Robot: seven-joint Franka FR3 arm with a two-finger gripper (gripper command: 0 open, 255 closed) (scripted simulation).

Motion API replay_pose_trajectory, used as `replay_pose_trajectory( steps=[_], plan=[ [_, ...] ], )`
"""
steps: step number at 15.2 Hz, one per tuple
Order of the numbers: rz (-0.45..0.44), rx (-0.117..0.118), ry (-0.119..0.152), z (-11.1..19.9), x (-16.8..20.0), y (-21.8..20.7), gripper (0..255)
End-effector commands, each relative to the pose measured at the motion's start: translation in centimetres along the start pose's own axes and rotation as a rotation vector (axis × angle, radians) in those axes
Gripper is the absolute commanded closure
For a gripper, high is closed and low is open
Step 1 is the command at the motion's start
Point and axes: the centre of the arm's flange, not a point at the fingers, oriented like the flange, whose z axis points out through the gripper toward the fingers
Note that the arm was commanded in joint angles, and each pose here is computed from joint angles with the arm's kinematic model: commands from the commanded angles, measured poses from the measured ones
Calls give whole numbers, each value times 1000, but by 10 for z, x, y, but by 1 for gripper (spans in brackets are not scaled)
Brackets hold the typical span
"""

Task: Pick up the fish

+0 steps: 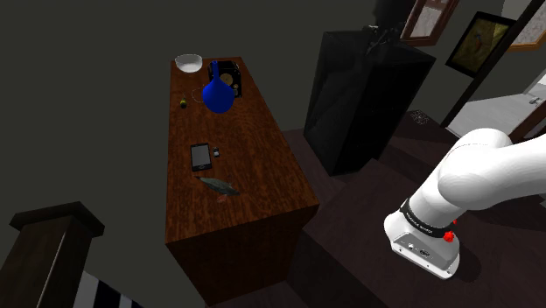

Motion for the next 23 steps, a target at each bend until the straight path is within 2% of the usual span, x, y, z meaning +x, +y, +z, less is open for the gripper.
replay_pose_trajectory(
  steps=[1, 23],
  plan=[
    [0, 0, 0, 0, 0, 0, 0],
    [46, 160, 8, 231, 103, -119, 0]
  ],
)
